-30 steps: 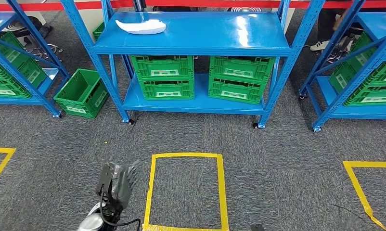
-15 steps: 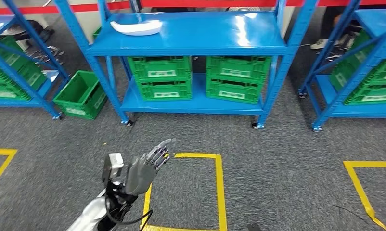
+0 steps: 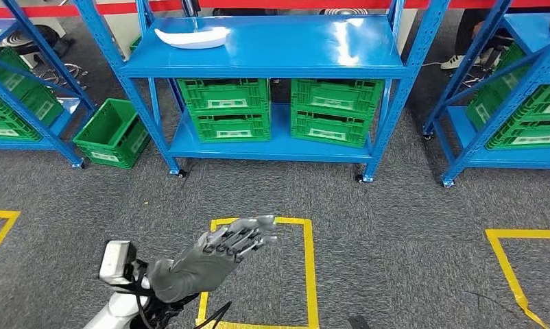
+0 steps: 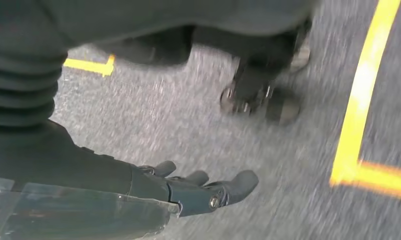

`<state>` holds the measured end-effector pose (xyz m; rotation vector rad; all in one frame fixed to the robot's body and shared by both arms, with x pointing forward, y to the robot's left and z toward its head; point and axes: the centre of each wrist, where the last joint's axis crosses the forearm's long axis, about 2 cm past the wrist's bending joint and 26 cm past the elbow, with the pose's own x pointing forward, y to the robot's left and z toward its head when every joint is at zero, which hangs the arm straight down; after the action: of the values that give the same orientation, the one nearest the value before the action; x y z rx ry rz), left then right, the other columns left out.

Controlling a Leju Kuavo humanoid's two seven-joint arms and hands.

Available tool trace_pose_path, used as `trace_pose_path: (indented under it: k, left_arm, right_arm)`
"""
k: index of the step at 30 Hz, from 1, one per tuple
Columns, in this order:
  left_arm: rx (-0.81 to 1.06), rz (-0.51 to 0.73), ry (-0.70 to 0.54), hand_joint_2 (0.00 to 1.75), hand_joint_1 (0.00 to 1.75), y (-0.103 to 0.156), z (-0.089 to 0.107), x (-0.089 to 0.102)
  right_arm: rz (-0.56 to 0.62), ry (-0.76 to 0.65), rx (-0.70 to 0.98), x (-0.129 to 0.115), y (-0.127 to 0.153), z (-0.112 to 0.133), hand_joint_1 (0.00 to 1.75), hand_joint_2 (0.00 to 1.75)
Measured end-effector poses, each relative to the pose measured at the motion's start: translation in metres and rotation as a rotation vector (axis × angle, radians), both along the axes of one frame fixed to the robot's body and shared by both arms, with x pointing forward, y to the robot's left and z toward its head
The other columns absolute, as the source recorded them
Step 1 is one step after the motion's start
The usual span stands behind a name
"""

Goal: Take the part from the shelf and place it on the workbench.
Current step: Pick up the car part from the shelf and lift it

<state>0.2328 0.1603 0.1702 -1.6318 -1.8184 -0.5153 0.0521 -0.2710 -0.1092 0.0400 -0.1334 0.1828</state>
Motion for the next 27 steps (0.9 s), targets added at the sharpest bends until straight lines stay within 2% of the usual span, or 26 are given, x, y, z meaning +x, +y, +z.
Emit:
trace_pose_path:
  k: [8, 27]
  left_arm:
    - [-0.048, -0.084, -0.012, 0.00, 0.00, -0.006, 0.009, -0.002]
    - [-0.067, -0.072, -0.020, 0.00, 0.00, -0.003, 0.008, -0.006]
  right_arm:
    - [-0.006, 0.009, -0.012, 0.008, -0.005, 0.001, 0.00, 0.00]
    - [0.031, 0.019, -0.031, 0.004, -0.009, 0.000, 0.00, 0.00]
